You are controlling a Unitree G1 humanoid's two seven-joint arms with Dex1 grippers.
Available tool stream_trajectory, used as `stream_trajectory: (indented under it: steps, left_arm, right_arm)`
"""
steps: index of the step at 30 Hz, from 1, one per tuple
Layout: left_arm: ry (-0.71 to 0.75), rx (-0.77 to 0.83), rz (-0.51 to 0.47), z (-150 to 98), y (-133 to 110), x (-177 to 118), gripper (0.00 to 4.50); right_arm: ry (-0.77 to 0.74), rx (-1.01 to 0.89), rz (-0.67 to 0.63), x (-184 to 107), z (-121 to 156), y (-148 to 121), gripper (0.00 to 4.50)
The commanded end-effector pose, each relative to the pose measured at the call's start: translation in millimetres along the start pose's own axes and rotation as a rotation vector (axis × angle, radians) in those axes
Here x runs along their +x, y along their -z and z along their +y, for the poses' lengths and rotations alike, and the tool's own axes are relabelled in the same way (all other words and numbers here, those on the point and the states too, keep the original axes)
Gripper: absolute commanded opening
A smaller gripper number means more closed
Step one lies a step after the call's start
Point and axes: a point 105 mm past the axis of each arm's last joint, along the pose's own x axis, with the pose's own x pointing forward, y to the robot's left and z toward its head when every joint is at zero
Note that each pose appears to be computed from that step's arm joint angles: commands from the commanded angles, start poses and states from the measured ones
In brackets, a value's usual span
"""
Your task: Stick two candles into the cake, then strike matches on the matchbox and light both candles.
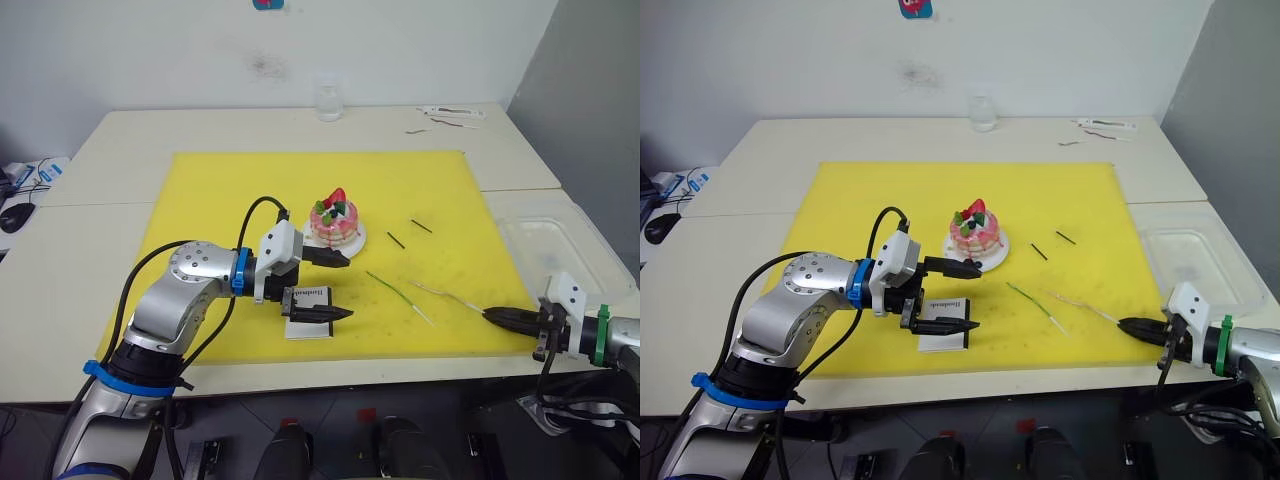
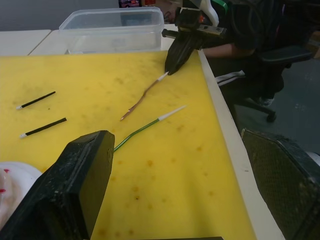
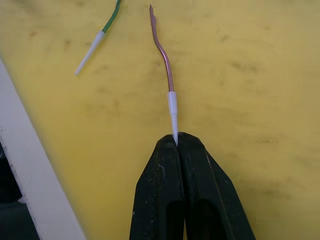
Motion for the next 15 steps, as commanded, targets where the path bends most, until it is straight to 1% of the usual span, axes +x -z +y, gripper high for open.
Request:
stream_trajectory:
  steps: [1, 5, 8, 11, 15]
  left_arm:
    - [-0.001, -0.039, -0.032, -1, -7, 0, 4.5]
    - [-0.057, -0.126, -0.097, 8, -16, -3, 4.5]
    - [-0.099, -0.212, -0.229, 20, -40, 0, 4.5]
    - [-0.128, -0.272, -0.34, 28, -59, 4, 3.9]
    - [-0.195, -0.358, -0.474, 43, -82, 12, 2.71]
  right_arm:
    - [0.067, 0.043, -0.189, -5, -2, -46, 0.03]
    - [0.149, 0.155, -0.376, -2, 0, -92, 0.03]
    - [0.167, 0.157, -0.489, 6, 7, -127, 0.03]
    - [0.18, 0.155, -0.556, 17, 11, -150, 0.0]
    - [0.182, 0.151, -0.65, 35, 16, -179, 0.0]
